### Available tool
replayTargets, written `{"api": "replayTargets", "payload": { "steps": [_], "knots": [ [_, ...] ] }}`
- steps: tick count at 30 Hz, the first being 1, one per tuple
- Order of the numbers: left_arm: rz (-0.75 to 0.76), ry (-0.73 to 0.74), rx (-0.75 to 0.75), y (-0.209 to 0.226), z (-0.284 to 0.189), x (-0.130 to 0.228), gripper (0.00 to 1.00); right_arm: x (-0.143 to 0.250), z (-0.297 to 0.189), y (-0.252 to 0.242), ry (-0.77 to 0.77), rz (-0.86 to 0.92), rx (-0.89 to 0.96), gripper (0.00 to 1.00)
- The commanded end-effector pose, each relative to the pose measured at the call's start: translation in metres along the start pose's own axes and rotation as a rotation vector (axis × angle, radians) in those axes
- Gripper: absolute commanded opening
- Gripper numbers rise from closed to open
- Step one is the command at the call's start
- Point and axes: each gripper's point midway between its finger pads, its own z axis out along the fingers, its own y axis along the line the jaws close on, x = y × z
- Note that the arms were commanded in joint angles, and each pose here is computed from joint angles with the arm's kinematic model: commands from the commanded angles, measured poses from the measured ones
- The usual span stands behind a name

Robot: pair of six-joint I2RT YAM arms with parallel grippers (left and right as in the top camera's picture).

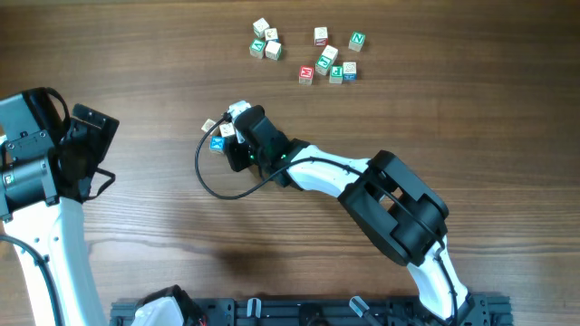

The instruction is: Form a circle

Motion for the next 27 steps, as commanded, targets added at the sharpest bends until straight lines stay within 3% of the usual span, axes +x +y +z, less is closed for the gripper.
{"api": "replayTargets", "payload": {
  "steps": [1,10,18,27],
  "knots": [
    [0.016,0.011,-0.001,0.000,0.002,0.003,1.00,0.010,0.005,-0.001,0.022,-0.016,-0.012,0.04],
    [0.016,0.011,-0.001,0.000,0.002,0.003,1.00,0.012,0.005,-0.002,0.030,-0.013,-0.008,0.04],
    [0.016,0.011,-0.001,0.000,0.002,0.003,1.00,0.000,-0.013,-0.024,0.008,0.030,0.152,0.04],
    [0.016,0.011,-0.001,0.000,0.002,0.003,1.00,-0.009,-0.015,-0.024,-0.012,-0.004,0.152,0.04]
  ]
}}
